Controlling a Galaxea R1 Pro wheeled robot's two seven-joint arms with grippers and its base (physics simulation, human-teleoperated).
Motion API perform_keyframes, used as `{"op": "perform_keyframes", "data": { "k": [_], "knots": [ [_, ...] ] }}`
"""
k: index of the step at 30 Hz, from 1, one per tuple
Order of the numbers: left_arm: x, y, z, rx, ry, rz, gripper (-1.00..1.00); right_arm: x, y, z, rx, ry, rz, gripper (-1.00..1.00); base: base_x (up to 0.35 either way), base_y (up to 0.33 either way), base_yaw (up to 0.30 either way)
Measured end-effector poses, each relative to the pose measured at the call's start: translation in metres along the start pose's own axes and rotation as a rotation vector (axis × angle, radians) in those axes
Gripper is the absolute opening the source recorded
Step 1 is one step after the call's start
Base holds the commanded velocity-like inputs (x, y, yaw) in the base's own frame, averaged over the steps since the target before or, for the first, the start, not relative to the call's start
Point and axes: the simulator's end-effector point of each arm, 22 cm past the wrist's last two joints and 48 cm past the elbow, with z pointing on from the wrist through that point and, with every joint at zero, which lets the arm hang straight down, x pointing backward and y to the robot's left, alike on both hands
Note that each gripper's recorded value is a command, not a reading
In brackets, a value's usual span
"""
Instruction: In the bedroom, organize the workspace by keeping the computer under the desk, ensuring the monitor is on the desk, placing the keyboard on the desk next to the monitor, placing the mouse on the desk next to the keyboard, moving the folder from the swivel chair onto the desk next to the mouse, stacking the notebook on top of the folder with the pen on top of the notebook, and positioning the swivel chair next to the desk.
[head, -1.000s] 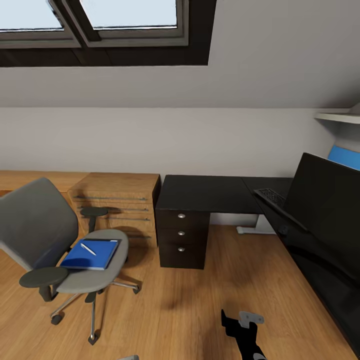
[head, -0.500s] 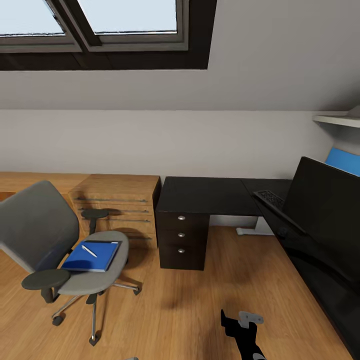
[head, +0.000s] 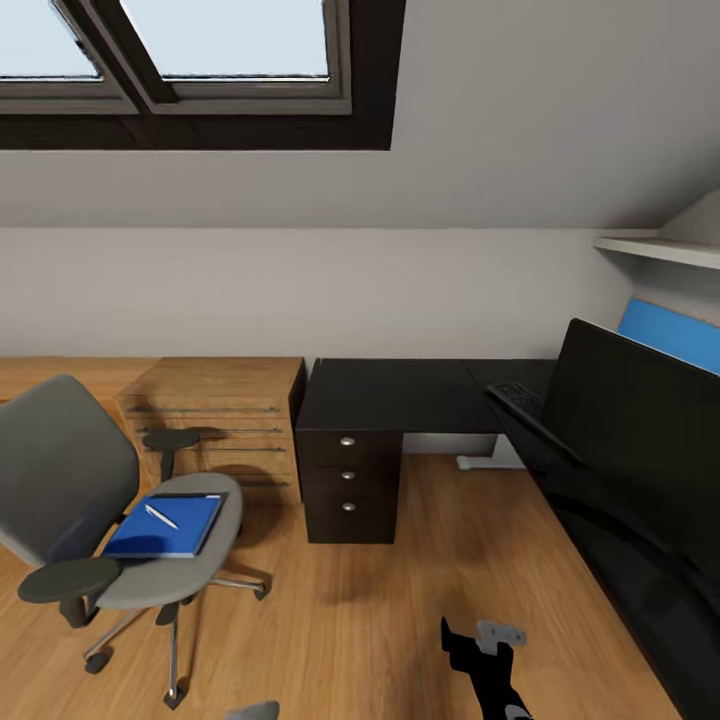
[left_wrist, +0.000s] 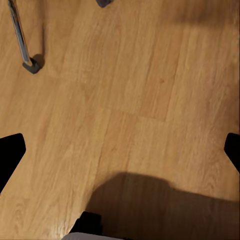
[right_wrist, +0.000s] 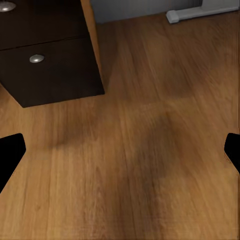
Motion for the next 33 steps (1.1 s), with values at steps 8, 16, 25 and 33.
{"op": "perform_keyframes", "data": {
  "k": [8, 16, 25, 33],
  "knots": [
    [-0.114, -0.059, -0.026, 0.106, -0.014, 0.0, 1.0, -0.138, 0.028, 0.022, -0.025, -0.232, 0.026, 1.0, 0.0, 0.0, -0.024],
    [-0.218, -0.092, -0.06, 0.176, -0.077, 0.003, 1.0, -0.194, 0.0, 0.027, 0.134, -0.039, 0.029, 1.0, 0.0, 0.0, -0.001],
    [-0.229, -0.096, -0.067, 0.187, -0.057, 0.02, 1.0, -0.235, -0.012, 0.02, 0.184, -0.111, 0.048, 1.0, 0.0, 0.0, 0.0],
    [-0.24, -0.106, -0.075, 0.204, -0.092, 0.032, 1.0, -0.248, -0.015, 0.017, 0.192, -0.171, 0.053, 1.0, 0.087, -0.033, 0.0]
  ]
}}
